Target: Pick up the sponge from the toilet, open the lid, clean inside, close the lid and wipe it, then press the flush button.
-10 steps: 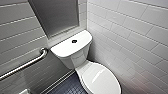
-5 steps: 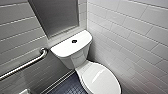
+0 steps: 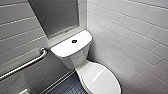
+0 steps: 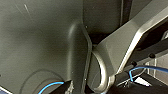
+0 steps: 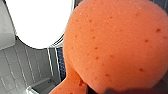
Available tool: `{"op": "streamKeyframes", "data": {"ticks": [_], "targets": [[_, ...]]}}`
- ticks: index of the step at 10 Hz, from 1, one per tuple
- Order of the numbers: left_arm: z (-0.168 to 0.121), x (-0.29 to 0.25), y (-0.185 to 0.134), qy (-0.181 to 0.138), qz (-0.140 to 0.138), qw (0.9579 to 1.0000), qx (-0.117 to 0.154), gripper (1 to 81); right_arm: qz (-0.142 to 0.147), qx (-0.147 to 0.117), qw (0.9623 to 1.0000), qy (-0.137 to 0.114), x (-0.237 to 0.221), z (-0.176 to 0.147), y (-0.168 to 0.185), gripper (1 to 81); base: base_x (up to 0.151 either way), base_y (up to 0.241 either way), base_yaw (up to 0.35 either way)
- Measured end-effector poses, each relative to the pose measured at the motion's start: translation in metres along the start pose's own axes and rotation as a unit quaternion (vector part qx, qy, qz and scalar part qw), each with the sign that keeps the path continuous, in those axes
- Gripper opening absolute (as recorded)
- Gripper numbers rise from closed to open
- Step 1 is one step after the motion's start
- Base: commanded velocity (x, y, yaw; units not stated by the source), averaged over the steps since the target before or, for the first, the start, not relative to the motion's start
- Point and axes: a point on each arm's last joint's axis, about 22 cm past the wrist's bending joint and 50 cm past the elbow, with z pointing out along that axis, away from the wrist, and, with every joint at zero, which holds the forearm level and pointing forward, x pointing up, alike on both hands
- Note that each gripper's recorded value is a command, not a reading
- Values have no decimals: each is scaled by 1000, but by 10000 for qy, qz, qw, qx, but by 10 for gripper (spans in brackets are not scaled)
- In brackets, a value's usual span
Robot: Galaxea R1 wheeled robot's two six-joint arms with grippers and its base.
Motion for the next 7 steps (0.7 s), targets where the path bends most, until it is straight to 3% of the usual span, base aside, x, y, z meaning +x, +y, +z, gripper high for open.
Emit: {"op": "streamKeyframes", "data": {"ticks": [2,4,7], "targets": [[1,1,2,4,4,10000,-14,811,-363,298,9989,-93,16,4,-42,10,0,0,0],[0,2,1,18,4,10000,-9,811,-868,598,9944,-105,49,15,-93,10,0,0,0],[0,3,1,50,5,10000,-13,811,-1657,835,9817,-430,80,54,-161,10,0,0,0]]}}
